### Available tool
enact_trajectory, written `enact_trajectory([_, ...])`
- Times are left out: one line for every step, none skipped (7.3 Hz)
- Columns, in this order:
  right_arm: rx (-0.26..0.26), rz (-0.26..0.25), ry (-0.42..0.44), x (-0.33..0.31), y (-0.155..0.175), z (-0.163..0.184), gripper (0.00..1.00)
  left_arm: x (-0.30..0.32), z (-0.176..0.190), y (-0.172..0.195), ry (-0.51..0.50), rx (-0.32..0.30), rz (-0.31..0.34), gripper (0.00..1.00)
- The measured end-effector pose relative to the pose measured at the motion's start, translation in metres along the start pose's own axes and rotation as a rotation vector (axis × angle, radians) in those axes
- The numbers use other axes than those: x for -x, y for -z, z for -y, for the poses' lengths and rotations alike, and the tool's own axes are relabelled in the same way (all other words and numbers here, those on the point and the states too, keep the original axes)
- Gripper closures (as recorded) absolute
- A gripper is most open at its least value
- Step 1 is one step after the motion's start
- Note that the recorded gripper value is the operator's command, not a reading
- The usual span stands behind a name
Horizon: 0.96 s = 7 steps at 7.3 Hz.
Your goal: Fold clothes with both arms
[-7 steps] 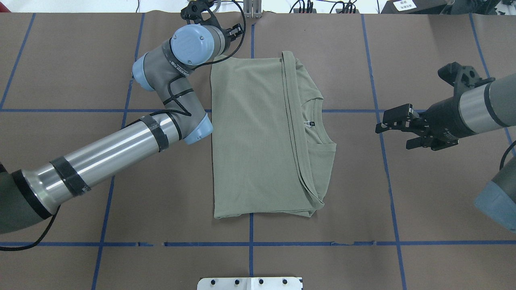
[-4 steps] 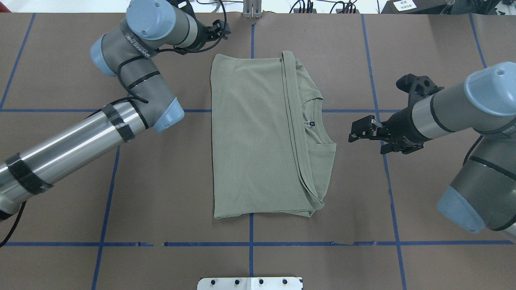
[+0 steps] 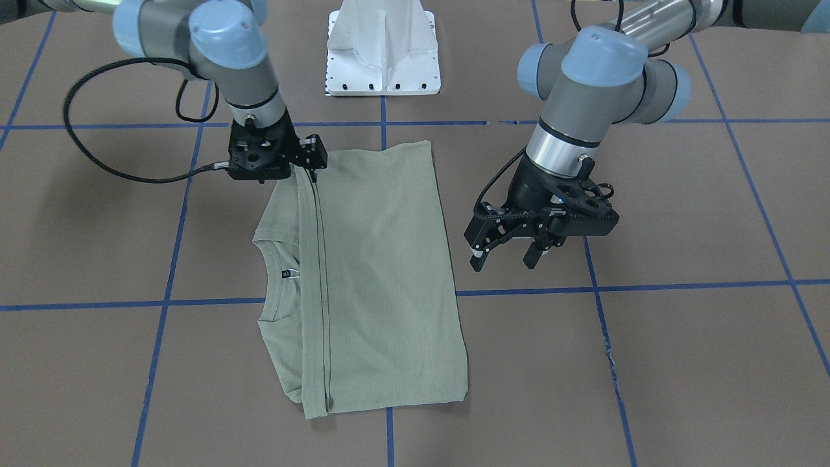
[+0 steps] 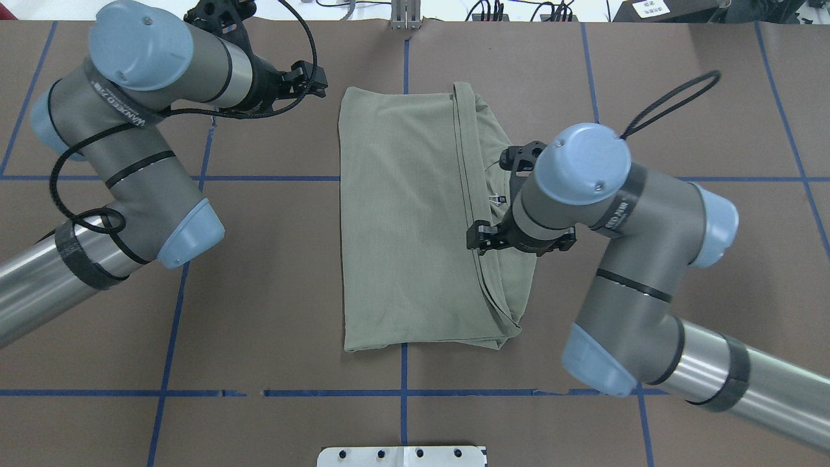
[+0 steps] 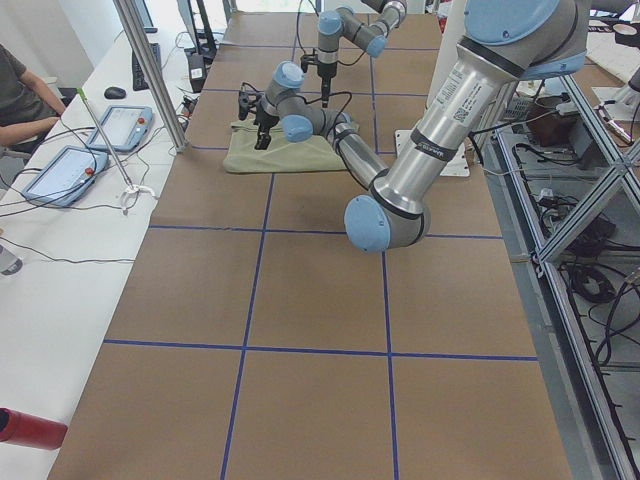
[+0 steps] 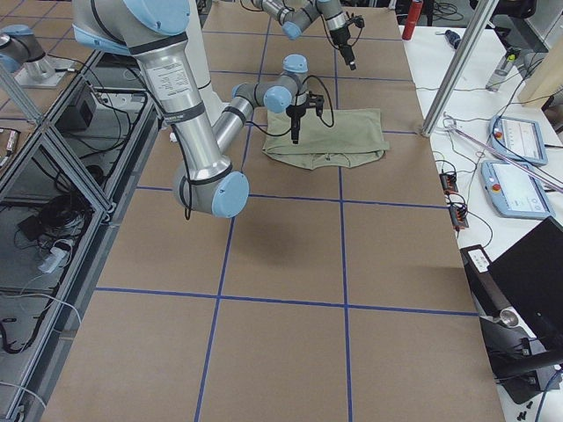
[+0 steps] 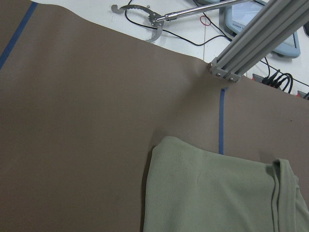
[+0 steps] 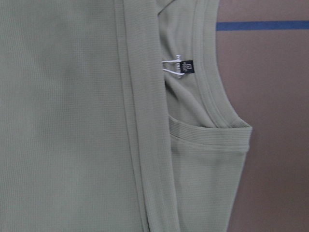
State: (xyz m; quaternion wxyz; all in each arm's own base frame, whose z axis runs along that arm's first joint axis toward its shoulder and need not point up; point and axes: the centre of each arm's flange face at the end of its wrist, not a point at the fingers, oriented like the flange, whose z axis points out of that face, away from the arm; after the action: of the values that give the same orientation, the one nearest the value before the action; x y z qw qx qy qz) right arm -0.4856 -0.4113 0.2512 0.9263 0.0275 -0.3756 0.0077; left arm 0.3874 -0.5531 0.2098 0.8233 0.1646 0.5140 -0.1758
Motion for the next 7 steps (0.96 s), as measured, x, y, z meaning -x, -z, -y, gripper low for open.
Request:
enact_trajectory([0.007, -0.029, 0.047, 0.021, -0.017, -0.002, 0.0, 0.003, -0.007, 0.007, -0.002, 0.015, -0.003, 0.0])
enact_trajectory([0.02, -0.055, 0.103, 0.029, -0.029, -0.006, 0.0, 0.005, -0.011, 0.009, -0.004, 0.024, -0.003, 0.0])
enact_trajectory([0.033, -0.085, 0.148, 0.031, -0.037, -0.012, 0.0, 0.005, -0.015, 0.008, -0.004, 0.03, -0.004, 0.0])
enact_trajectory([0.048, -0.116, 0.169, 0.031, -0.044, -0.017, 0.0, 0.005, -0.018, 0.007, -0.003, 0.036, -0.005, 0.0])
enact_trajectory([0.065, -0.146, 0.174, 0.029, -0.049, -0.022, 0.0, 0.004, -0.022, 0.005, -0.003, 0.043, -0.005, 0.0])
enact_trajectory([0.081, -0.17, 0.183, 0.027, -0.054, -0.027, 0.0, 0.003, -0.024, 0.004, -0.003, 0.046, -0.007, 0.0])
enact_trajectory([0.094, -0.185, 0.198, 0.025, -0.06, -0.031, 0.0, 0.003, -0.025, 0.003, -0.003, 0.046, -0.007, 0.0])
